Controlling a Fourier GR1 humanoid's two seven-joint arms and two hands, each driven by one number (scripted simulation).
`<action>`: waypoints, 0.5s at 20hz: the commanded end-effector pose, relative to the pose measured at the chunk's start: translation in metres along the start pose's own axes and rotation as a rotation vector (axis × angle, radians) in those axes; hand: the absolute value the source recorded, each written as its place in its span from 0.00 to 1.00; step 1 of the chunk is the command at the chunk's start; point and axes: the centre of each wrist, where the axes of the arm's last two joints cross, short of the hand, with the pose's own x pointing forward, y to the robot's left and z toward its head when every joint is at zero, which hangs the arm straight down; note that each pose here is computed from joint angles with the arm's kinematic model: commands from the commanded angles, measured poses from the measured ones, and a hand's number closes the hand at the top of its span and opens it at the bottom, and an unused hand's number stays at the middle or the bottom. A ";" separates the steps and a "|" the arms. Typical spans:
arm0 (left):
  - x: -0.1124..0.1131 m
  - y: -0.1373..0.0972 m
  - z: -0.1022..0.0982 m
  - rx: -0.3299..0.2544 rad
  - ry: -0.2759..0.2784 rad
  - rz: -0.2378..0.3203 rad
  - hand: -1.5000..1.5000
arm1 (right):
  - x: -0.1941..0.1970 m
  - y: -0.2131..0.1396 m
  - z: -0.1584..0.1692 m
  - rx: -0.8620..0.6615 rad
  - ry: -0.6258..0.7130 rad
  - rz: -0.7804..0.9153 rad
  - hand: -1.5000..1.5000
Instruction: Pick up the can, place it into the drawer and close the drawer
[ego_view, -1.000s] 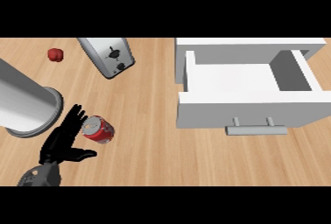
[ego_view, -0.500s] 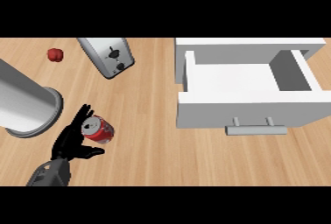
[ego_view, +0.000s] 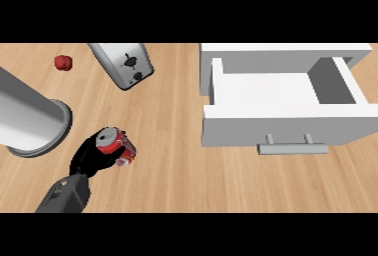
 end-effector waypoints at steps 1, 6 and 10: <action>0.000 -0.014 -0.012 -0.067 -0.020 0.016 1.00 | -0.009 0.000 0.003 0.003 0.024 -0.033 0.00; 0.009 -0.029 -0.022 -0.073 -0.094 0.047 1.00 | -0.025 -0.011 0.013 -0.016 -0.013 -0.016 0.00; 0.016 -0.046 -0.027 0.113 -0.175 0.072 1.00 | -0.003 0.001 -0.003 -0.029 -0.003 -0.008 0.00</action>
